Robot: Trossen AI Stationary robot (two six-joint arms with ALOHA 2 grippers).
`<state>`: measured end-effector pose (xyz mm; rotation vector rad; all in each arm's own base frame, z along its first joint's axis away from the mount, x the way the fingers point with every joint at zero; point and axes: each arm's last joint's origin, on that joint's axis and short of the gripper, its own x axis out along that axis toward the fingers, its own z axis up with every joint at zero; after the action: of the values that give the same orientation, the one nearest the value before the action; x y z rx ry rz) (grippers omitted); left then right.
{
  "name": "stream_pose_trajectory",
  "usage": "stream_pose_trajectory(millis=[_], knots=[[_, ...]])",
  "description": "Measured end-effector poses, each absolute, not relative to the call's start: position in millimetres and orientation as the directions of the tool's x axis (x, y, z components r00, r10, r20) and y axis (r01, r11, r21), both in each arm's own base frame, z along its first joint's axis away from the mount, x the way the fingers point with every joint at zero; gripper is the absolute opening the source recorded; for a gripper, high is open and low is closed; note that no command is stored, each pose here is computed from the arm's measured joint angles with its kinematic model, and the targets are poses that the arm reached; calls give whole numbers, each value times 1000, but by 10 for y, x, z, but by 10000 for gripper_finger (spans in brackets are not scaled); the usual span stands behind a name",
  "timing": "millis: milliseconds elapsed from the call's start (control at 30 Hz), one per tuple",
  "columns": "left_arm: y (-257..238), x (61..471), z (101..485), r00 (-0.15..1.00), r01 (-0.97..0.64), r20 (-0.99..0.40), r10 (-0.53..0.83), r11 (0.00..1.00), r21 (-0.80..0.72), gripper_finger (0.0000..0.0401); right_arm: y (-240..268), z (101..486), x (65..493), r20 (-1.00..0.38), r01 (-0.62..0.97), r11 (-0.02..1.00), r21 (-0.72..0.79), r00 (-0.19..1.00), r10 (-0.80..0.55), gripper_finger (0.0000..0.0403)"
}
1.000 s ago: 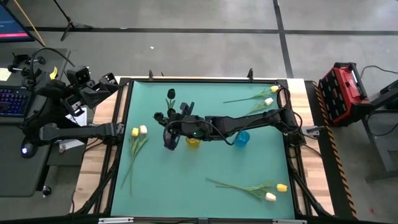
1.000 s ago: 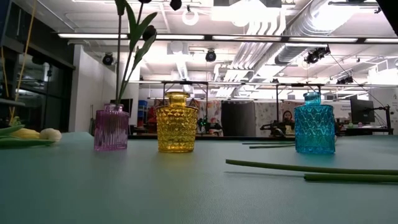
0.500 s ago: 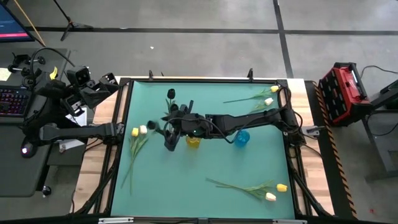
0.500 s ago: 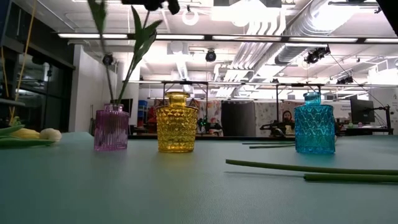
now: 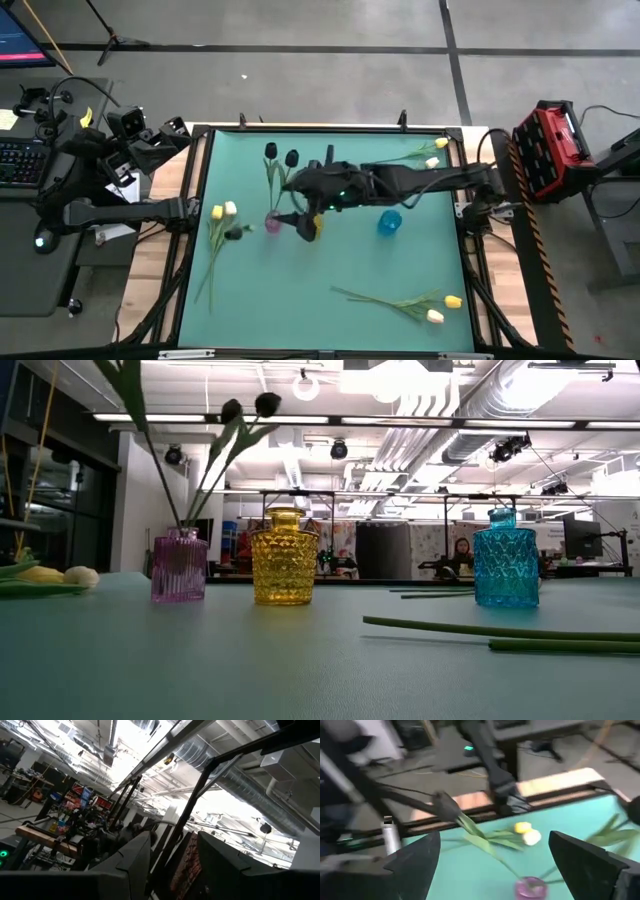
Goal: Sort flowers into vase by color
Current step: Put the top right white tulip into the yellow vase
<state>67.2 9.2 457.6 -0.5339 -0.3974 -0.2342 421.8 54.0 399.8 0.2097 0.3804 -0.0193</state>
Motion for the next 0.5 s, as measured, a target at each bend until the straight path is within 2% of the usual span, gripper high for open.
stream_pose_trajectory(millis=[133, 233, 367, 500], knots=[[93, 672, 4576, 898, 313, 426, -108, 838, -447, 151, 621, 4134, 4064, -367, -86, 945, 315, 907, 205, 351], [93, 672, 4575, 898, 313, 426, -108, 838, -448, 151, 704, 4020, 3927, -524, -53, 935, 350, 816, 243, 346], [93, 672, 4576, 898, 313, 426, -108, 837, -448, 151, 779, 3644, 3700, -816, 174, 962, 210, 573, 74, 338], [94, 672, 4576, 898, 312, 426, -107, 838, -448, 151, 792, 3226, 3432, -955, 362, 932, 12, 279, -96, 324]])
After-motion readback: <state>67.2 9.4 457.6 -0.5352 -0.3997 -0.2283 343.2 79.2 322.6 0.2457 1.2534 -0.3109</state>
